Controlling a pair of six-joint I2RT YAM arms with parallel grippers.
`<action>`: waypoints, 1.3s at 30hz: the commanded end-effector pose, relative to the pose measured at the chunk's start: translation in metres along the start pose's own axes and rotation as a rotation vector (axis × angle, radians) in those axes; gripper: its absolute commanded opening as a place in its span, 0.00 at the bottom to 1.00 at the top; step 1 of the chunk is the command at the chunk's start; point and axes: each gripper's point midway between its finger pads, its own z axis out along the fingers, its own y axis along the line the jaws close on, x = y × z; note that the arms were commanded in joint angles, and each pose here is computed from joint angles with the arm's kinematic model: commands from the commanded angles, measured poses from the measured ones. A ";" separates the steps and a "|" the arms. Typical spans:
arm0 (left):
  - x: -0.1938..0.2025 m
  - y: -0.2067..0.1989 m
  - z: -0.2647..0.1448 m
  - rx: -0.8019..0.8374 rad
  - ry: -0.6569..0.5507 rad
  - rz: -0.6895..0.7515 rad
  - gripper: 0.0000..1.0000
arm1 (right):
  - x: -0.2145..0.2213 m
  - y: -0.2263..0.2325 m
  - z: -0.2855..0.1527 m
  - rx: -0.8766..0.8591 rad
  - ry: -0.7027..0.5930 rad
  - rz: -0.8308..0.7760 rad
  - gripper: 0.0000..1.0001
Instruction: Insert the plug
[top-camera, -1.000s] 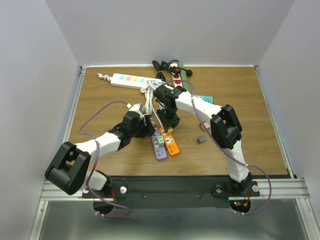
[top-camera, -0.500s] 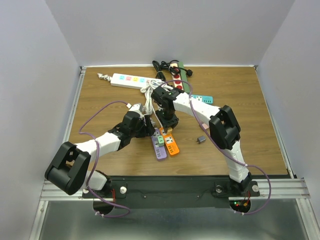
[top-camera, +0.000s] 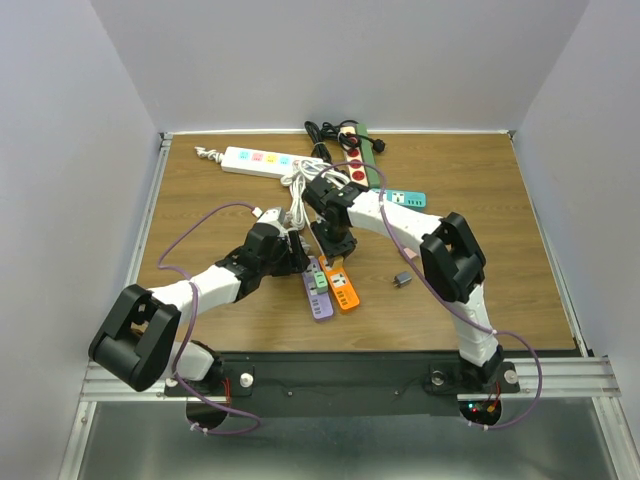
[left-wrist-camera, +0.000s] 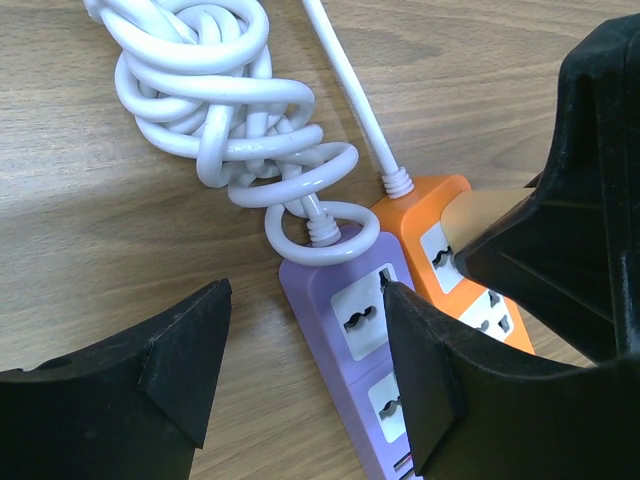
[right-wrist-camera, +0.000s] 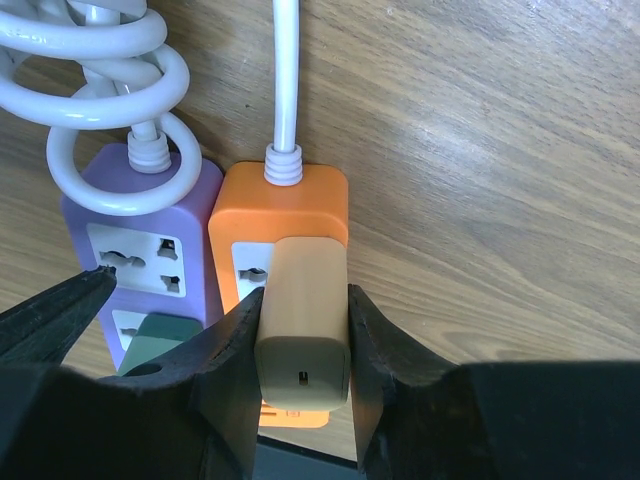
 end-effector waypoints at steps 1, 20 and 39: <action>-0.008 -0.007 -0.006 0.027 -0.033 0.014 0.73 | 0.026 -0.010 0.083 0.085 0.097 -0.030 0.00; -0.016 -0.011 -0.013 0.033 -0.058 0.014 0.75 | -0.012 -0.005 0.022 0.073 -0.068 0.011 0.56; -0.095 -0.038 -0.054 -0.032 -0.340 0.142 0.80 | -0.058 -0.008 -0.121 0.007 -0.440 0.090 0.86</action>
